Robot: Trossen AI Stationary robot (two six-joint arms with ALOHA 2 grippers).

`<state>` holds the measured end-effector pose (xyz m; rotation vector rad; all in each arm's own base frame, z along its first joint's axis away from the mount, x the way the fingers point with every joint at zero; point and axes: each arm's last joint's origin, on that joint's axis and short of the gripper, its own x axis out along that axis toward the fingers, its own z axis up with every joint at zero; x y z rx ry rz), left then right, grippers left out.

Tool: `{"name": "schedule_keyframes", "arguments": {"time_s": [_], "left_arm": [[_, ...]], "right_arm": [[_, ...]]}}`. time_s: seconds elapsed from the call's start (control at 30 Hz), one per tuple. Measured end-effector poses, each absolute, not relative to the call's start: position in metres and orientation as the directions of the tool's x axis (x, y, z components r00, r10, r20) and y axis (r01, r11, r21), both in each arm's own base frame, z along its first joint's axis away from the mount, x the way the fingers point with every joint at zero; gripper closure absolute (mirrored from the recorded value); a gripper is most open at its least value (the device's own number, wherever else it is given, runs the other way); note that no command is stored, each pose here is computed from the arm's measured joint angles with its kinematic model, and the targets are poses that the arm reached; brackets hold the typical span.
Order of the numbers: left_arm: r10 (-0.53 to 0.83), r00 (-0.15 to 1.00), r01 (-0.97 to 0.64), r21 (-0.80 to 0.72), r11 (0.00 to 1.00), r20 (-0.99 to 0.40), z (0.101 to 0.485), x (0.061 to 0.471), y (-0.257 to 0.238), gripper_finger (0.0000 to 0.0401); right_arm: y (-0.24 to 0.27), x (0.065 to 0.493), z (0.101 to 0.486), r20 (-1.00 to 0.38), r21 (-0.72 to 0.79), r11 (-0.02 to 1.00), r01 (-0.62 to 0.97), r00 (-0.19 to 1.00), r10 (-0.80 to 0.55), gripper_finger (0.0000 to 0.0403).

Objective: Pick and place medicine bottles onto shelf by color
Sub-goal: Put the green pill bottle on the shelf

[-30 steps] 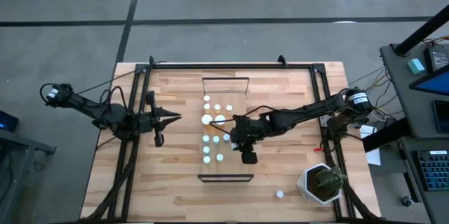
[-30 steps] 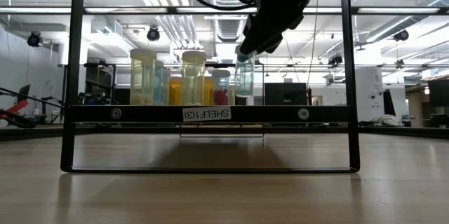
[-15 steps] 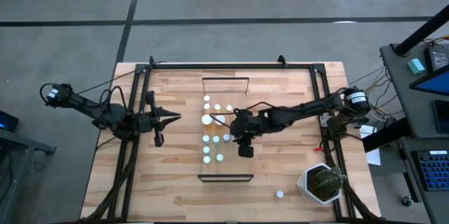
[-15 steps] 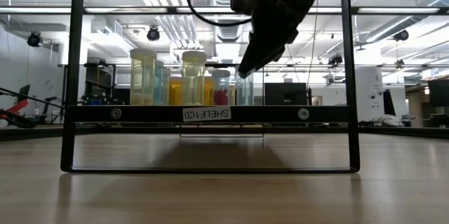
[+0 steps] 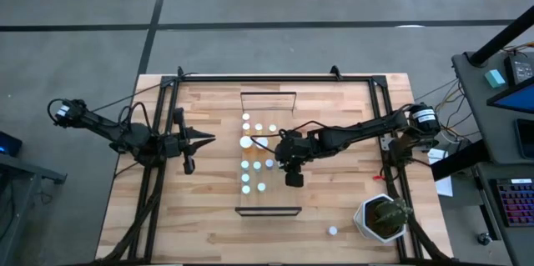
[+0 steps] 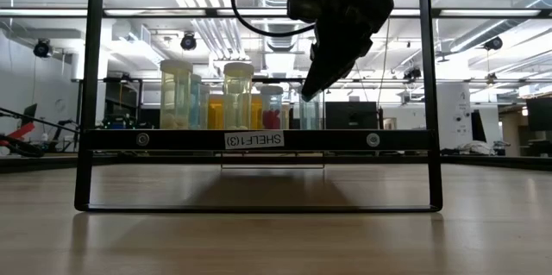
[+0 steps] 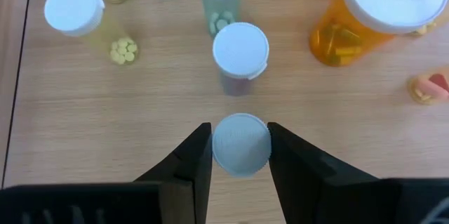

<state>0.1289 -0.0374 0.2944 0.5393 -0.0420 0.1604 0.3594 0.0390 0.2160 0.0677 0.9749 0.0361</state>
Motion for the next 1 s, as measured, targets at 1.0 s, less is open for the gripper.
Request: {"name": "schedule_keyframes", "arguments": {"time_s": [1.0], "left_arm": [[0.140,0.989,-0.148,0.463,0.874,0.052,0.290,0.148,-0.045,0.0386]], "right_arm": [[0.034,0.333,0.281,-0.655,-0.035,0.981,-0.189,0.746,0.120,0.0216]]}}
